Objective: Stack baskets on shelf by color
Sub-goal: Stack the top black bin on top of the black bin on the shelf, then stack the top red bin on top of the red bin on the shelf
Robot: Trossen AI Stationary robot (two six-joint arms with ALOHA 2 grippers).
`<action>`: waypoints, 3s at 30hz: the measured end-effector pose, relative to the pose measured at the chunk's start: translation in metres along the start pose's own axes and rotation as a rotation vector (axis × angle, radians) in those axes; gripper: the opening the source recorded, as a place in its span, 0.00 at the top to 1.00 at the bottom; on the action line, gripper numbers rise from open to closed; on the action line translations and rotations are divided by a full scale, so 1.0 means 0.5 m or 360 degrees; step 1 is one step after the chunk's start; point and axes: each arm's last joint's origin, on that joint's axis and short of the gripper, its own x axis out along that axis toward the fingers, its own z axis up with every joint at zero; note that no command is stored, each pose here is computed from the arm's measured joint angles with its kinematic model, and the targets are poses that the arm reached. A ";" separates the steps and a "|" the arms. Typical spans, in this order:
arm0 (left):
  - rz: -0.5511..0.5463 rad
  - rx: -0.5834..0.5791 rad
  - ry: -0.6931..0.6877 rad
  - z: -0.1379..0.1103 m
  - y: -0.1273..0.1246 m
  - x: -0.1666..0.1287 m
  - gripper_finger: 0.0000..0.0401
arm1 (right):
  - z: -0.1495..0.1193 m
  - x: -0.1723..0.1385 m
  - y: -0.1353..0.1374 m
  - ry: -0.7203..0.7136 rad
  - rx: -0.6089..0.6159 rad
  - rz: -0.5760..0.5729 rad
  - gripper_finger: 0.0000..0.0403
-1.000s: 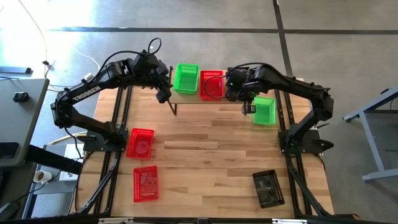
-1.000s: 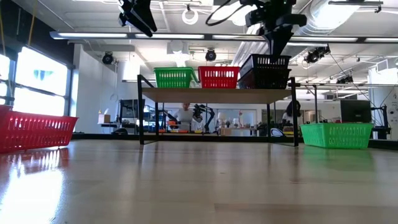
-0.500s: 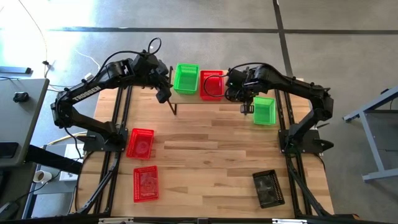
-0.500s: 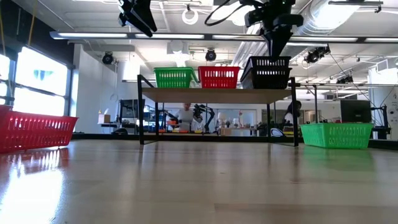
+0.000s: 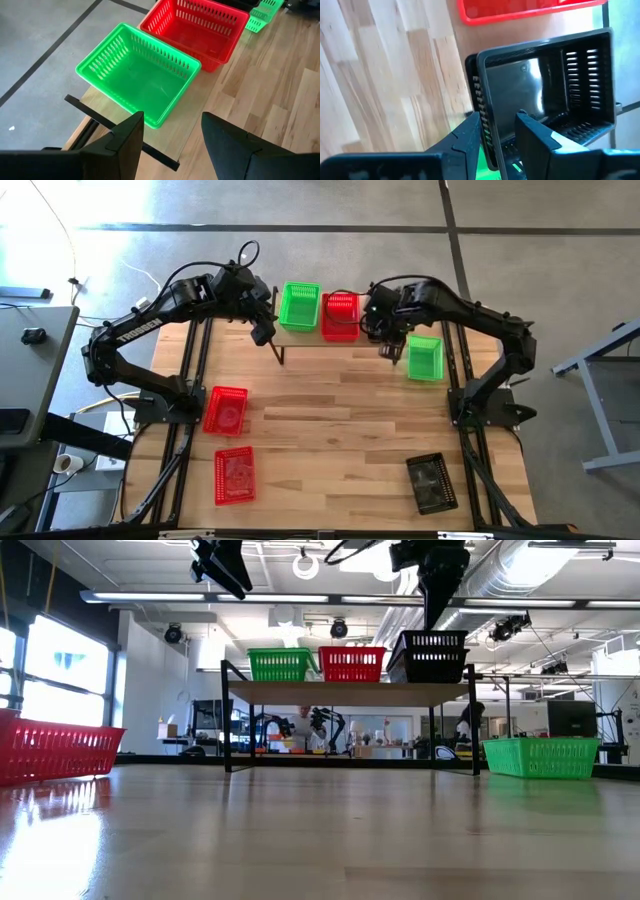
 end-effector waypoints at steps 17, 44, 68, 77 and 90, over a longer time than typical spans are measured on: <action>-0.0004 0.0042 0.0000 0.000 0.000 0.000 0.53 | -0.004 0.026 -0.018 0.0064 0.0176 -0.0030 0.73; -0.0389 0.0282 0.0527 -0.103 -0.085 0.010 0.53 | 0.016 -0.029 0.001 -0.0138 0.0515 -0.0203 0.73; -0.0615 0.0705 0.0975 -0.302 -0.288 0.003 0.53 | -0.032 -0.074 0.004 -0.0091 0.0273 -0.0208 0.73; -0.0580 0.0764 0.1102 -0.371 -0.319 -0.008 0.53 | -0.037 -0.083 0.003 -0.0118 0.0277 -0.0211 0.73; -0.0468 0.0716 0.1344 -0.455 -0.311 0.020 0.53 | -0.037 -0.083 0.003 -0.0118 0.0277 -0.0211 0.73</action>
